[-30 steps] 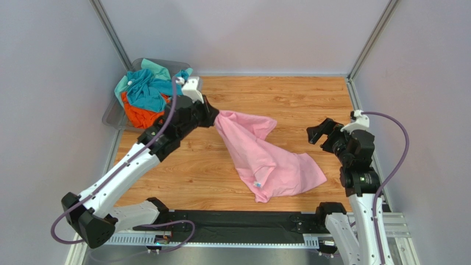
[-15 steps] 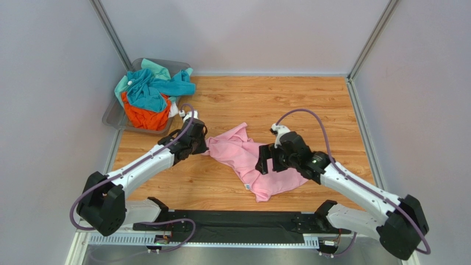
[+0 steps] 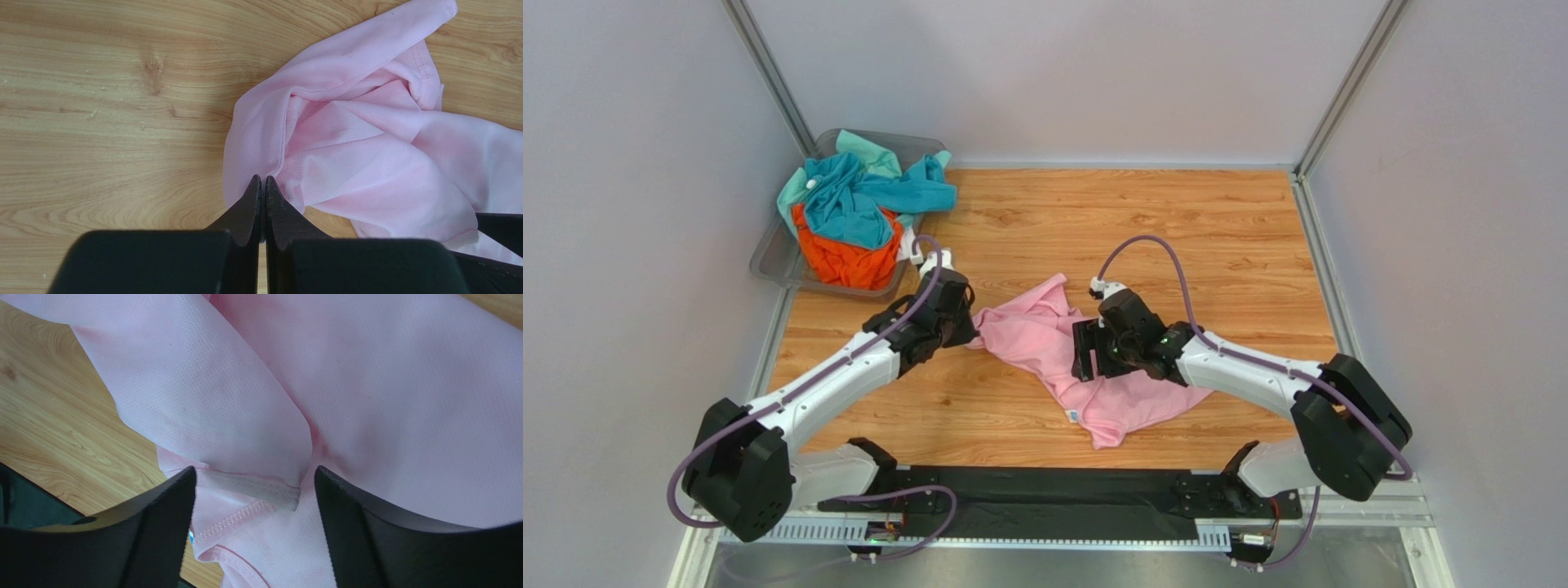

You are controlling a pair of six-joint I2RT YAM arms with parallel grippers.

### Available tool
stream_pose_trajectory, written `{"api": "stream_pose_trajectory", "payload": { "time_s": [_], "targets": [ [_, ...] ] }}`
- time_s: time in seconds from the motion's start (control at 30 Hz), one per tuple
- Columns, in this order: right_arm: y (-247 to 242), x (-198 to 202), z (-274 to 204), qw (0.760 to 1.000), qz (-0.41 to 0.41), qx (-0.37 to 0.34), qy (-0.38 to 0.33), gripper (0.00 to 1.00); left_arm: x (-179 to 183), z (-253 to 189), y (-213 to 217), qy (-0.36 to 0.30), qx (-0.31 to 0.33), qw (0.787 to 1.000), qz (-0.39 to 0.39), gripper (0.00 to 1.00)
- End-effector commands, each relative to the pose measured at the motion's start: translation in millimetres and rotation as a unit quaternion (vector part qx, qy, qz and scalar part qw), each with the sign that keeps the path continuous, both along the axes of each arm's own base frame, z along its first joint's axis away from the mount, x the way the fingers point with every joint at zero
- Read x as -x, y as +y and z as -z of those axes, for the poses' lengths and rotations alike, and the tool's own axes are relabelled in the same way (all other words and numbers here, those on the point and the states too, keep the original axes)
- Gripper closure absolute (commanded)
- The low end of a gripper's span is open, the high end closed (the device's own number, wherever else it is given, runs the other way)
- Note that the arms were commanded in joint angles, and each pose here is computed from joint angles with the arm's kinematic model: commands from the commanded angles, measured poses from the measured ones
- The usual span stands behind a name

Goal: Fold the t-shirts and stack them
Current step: Flatten the tshirt out

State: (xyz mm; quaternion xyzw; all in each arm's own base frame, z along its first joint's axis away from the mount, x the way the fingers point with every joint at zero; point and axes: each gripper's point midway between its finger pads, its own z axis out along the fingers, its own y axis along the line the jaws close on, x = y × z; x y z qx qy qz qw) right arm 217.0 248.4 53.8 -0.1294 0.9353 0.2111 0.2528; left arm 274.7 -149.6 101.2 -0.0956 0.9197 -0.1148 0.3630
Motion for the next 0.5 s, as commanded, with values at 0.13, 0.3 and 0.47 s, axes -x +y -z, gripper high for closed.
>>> {"api": "stream_pose_trajectory", "payload": {
  "time_s": [0.13, 0.3, 0.47],
  "targets": [
    [29.6, -18.5, -27.5, 0.998, -0.008, -0.055, -0.037, 0.56, -4.0, -10.4, 5.1, -0.020, 0.008, 1.000, -0.022, 1.00],
    [23.0, -3.6, -33.0, 0.998, -0.018, -0.050, -0.032, 0.80, -3.3, -13.0, 6.0, -0.022, 0.009, 0.999, -0.024, 1.00],
    [13.2, 10.6, -34.0, 0.998, -0.033, -0.033, -0.035, 1.00, -1.4, -13.7, 6.9, -0.024, 0.011, 0.999, -0.023, 1.00]
  ]
}}
